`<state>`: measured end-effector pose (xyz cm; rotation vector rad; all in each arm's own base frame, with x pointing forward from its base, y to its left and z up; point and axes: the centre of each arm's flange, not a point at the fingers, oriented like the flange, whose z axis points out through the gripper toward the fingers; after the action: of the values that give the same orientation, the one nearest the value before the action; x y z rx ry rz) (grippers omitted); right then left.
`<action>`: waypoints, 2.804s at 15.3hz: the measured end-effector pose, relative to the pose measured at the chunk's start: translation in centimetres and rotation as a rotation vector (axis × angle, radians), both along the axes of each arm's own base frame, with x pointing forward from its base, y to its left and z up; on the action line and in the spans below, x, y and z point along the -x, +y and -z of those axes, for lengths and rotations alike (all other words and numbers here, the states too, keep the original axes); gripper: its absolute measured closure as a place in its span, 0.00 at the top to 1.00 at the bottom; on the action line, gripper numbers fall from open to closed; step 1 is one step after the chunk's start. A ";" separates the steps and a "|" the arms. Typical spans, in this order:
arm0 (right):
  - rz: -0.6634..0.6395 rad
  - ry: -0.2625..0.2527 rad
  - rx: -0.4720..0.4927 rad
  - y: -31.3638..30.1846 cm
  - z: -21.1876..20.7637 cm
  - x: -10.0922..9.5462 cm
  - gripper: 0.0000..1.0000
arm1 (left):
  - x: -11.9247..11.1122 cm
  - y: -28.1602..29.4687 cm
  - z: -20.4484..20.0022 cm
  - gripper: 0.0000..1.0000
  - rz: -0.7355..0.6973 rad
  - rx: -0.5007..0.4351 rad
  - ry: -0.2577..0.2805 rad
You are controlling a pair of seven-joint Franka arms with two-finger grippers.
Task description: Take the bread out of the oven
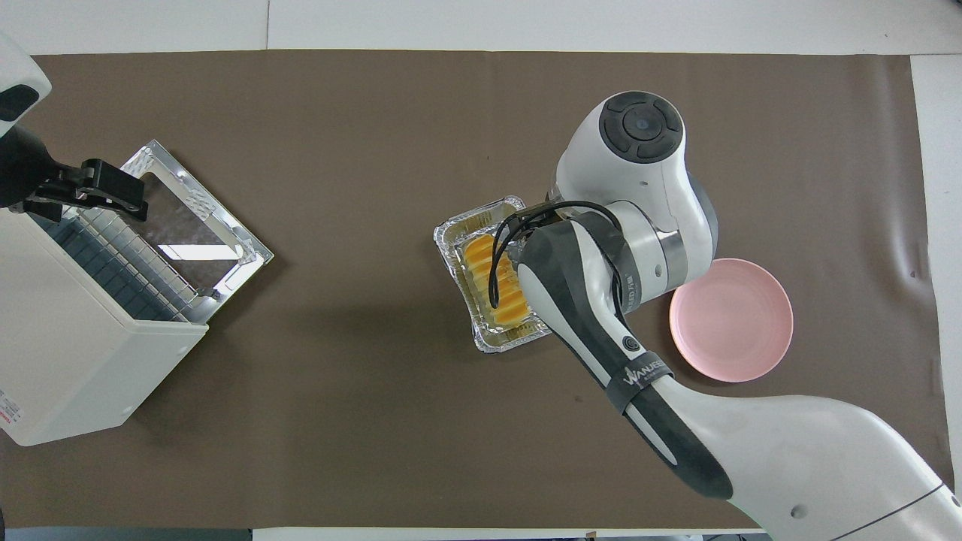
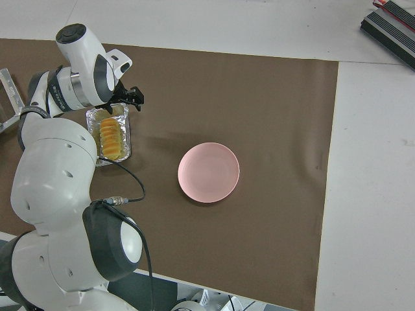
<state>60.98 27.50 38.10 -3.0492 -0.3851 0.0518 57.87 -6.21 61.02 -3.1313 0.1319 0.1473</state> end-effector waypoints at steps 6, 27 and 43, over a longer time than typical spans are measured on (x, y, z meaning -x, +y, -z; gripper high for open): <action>0.033 -0.037 -0.009 1.0 3.8 1.4 1.00 | 2.5 -0.4 0.4 1.00 0.051 -0.004 0.030; 0.140 -0.138 -0.051 -0.6 1.8 -0.4 0.02 | 2.3 -0.1 0.8 1.00 0.047 -0.002 0.003; 0.342 -0.113 -0.138 -34.5 1.8 -8.4 0.02 | 2.3 -0.1 0.8 1.00 0.047 -0.002 0.002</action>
<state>69.35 -7.02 36.29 -2.9403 0.1261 -0.1577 55.60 -6.34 60.25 -3.1231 0.2049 0.1494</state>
